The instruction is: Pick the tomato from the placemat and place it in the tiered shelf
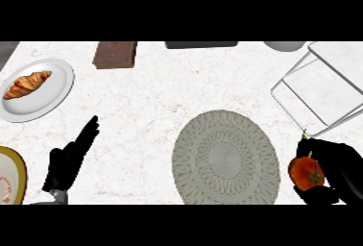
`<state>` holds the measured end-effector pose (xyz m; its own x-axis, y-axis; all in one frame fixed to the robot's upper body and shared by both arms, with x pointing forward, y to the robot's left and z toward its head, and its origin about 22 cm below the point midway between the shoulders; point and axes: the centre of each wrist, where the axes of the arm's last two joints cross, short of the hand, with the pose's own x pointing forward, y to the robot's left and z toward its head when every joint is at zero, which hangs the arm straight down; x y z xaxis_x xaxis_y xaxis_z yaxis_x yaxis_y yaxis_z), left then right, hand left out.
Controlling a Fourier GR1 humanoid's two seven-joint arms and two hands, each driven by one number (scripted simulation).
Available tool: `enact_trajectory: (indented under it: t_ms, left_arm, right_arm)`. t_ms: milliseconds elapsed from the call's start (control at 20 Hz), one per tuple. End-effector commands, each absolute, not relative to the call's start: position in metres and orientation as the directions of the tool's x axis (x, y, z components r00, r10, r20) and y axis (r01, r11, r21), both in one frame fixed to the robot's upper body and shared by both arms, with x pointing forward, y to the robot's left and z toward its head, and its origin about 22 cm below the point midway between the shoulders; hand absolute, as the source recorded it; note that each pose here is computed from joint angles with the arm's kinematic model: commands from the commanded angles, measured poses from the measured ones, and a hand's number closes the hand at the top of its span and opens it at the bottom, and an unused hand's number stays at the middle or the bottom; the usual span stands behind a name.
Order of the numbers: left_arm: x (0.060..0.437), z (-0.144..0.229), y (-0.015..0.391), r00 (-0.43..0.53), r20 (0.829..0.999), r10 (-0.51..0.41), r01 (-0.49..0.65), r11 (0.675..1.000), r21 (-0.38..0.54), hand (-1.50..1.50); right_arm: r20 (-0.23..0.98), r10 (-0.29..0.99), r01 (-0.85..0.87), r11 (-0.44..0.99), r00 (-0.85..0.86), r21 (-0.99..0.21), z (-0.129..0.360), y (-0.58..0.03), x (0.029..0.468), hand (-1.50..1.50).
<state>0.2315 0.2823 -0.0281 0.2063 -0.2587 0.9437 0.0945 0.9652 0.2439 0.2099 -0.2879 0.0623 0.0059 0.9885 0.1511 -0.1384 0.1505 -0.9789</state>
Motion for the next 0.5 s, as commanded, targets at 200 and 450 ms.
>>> enact_trajectory:
  t_ms: [200,450]
  left_arm:
    - [0.224,-0.036,0.288,0.257,0.934,-0.249,0.074,0.968,0.238,0.00]
    - [0.223,-0.037,0.284,0.241,0.936,-0.258,0.085,0.966,0.245,0.00]
  right_arm:
    - [0.166,0.985,0.045,0.168,-0.055,-0.985,0.166,-0.430,0.213,1.50]
    - [0.430,0.891,0.218,0.453,-0.145,-0.865,0.218,-0.494,0.205,1.50]
